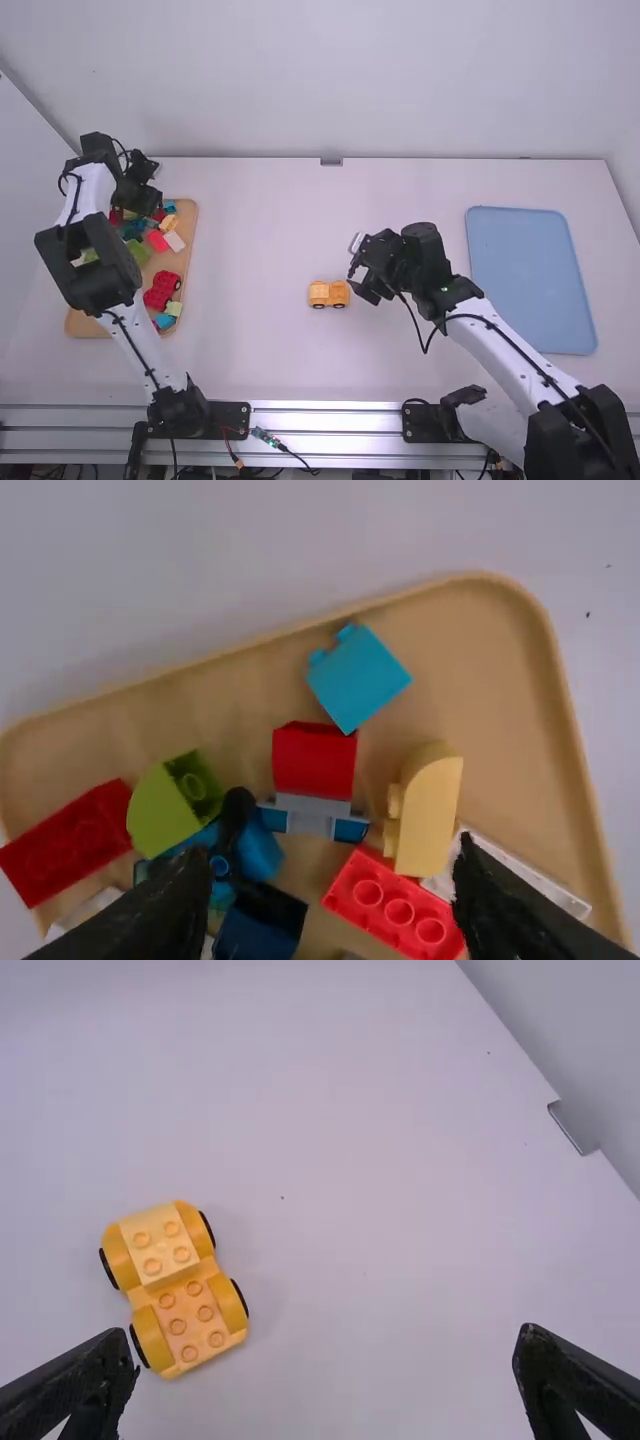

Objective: Assemble lego blocks to make yellow taxi

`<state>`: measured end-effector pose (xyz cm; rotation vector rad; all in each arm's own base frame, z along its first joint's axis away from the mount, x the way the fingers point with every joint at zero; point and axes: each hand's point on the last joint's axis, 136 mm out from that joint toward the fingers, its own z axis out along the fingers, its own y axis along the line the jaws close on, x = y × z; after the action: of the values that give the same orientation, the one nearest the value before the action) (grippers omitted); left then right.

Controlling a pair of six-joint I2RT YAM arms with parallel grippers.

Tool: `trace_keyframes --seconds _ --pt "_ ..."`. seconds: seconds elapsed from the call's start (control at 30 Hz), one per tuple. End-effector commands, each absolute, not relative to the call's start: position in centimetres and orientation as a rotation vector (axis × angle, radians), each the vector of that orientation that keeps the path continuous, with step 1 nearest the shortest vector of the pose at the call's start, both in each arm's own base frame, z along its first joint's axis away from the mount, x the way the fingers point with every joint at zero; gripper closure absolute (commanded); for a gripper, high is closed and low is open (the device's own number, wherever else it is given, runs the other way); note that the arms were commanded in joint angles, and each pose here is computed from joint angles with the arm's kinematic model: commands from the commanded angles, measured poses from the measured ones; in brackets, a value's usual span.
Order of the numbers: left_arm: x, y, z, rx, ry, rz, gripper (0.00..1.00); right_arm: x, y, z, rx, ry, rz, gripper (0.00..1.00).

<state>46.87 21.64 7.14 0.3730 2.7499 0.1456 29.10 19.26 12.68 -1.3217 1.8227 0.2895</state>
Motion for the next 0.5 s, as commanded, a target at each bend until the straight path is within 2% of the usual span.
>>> trace_keyframes --seconds 0.0,0.1,0.23,0.47 --pt "46.2 21.0 5.0 0.411 2.779 0.103 0.41 29.0 19.2 13.0 -1.314 1.815 0.29 0.01" --pt "45.8 20.6 4.3 0.466 2.778 0.086 0.4 29.0 19.2 13.0 -1.317 1.812 0.288 0.01" --pt "45.5 20.4 3.6 0.467 2.789 0.075 0.5 29.0 19.3 13.0 -1.317 1.813 0.288 0.01" --pt "45.7 19.8 2.7 0.473 2.76 0.038 0.51 29.0 19.2 13.0 -1.317 1.812 0.288 0.01"
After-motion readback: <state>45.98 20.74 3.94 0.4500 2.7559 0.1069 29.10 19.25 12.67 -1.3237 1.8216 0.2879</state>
